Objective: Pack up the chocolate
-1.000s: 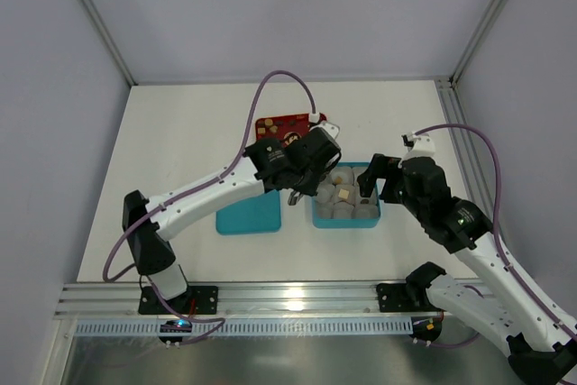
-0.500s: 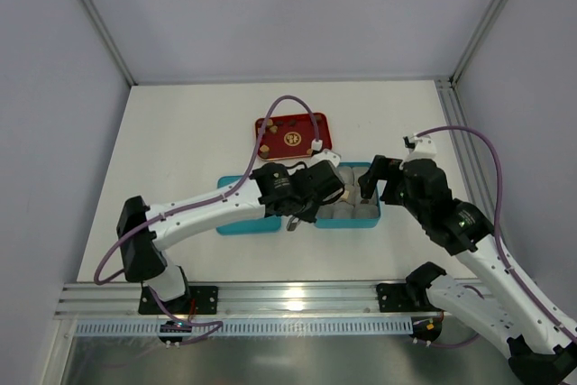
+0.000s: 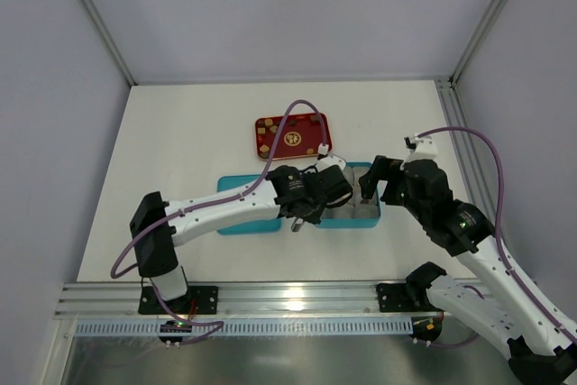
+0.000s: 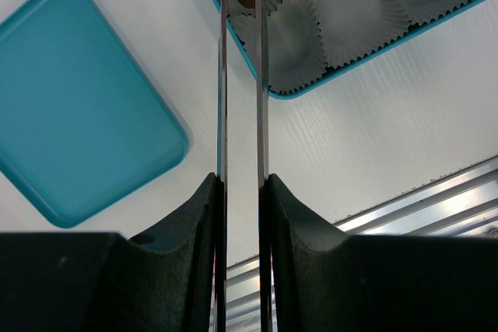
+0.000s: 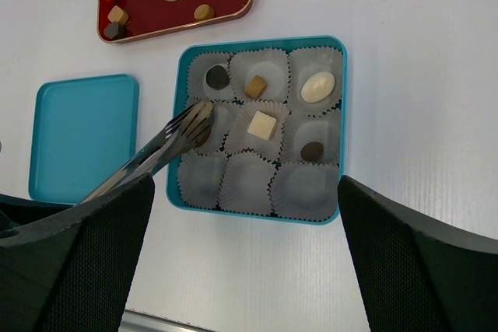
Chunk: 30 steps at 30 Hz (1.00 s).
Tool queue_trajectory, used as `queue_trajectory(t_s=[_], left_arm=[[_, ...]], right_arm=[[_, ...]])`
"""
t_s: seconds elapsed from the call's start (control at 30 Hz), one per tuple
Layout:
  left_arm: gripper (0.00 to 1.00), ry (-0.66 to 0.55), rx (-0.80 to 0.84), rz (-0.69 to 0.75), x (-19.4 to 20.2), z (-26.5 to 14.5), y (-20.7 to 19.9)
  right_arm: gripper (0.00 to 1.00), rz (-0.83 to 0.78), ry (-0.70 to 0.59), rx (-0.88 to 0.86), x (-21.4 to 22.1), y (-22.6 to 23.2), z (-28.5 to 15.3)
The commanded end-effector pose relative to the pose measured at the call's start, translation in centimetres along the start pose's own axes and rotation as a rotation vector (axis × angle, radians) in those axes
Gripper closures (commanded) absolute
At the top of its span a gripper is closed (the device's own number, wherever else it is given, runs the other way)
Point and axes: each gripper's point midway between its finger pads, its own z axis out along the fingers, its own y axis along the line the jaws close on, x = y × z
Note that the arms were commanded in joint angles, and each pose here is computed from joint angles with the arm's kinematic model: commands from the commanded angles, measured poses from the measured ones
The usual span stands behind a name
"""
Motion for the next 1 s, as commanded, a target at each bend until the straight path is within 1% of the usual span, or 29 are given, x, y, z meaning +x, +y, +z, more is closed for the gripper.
queue_trajectory(t_s=[0.0,0.17,0.37,0.4,0.6,0.73,0.87,0.97], left_arm=[[0.72,-0.078,0.015,-0.023,-2.1,-0.4,-0.8],[0.67,-0.081,0.015,-0.023,-2.3,-0.4,-0.9],[0.65,-0.082,0.013,-0.019,-2.4,-0.4,-0.9],[0.63,-0.082,0.013,-0.019,-2.4,-0.4,-0.9],[0.63,-0.09,0.02,-0.016,-2.8,-1.1,-0.9],[0.63,-0.12,0.064,-0.025,-4.0,-2.9,-1.2],[0.62,-0.208,0.122,-0.054,-6.6,-6.4,-1.2],[0.61,-0.23,0.103,-0.063,-7.5,-7.6,-0.1]], right_arm=[[0.0,0.009,-0.029,-0.009,-0.7,0.2,-0.3],[0.0,0.009,-0.029,-0.009,-0.7,0.1,-0.3],[0.0,0.009,-0.032,-0.011,-0.7,0.1,-0.4],[0.0,0.008,-0.029,-0.009,-0.7,0.1,-0.3],[0.0,0.007,-0.031,-0.007,-0.8,0.1,-0.3],[0.0,0.006,-0.036,-0.007,-0.9,0.1,-0.4],[0.0,0.004,-0.039,-0.01,-1.1,0.2,-0.4],[0.0,0.001,-0.041,-0.012,-1.2,0.3,-0.4]])
